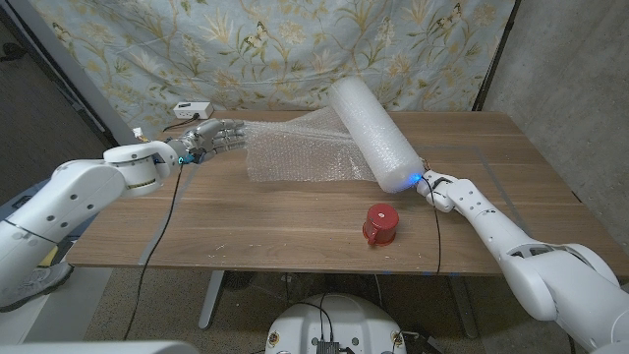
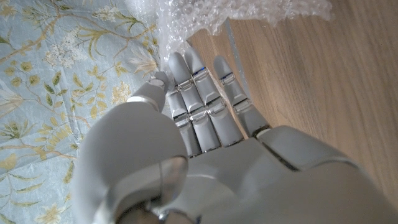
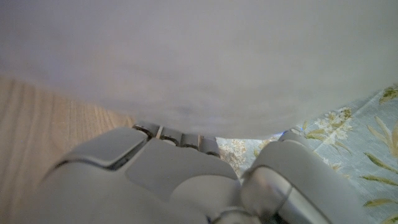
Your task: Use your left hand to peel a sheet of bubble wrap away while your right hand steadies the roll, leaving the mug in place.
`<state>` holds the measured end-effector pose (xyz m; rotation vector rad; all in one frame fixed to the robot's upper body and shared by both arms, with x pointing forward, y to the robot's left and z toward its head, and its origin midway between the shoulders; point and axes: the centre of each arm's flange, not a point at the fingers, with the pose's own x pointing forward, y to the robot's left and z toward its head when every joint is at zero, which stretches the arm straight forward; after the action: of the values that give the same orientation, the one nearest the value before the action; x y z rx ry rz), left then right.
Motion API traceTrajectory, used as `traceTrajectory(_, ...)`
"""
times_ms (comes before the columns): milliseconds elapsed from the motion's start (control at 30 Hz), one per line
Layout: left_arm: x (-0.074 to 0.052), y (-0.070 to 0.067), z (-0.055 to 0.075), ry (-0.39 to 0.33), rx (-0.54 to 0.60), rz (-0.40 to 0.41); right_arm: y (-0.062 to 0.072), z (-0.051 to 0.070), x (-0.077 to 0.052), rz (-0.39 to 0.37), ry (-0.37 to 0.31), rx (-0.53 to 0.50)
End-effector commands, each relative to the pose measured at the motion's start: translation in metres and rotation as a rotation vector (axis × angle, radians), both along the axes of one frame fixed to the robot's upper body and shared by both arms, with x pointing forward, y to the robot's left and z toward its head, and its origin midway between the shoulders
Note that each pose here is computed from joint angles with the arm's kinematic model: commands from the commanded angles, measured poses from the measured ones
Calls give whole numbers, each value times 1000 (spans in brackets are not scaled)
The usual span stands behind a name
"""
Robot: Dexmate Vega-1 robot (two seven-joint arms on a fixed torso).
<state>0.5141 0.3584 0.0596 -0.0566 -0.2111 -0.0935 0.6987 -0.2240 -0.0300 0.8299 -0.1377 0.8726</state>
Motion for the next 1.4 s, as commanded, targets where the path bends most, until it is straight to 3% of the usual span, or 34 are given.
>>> traceTrajectory(33,-8,2,11,-6,41,-10,-1,-2,4,7,-38,33)
traceTrajectory(700,-17,-4,23,-27,86,-36,-3,-15,3,24,-98,72)
traceTrajectory(933,-21,-8,27,-34,113,-39,-4,-16,1,31,-129,88)
traceTrajectory(1400,-29,-2,28,-41,152,-47,-3,-15,1,36,-153,99)
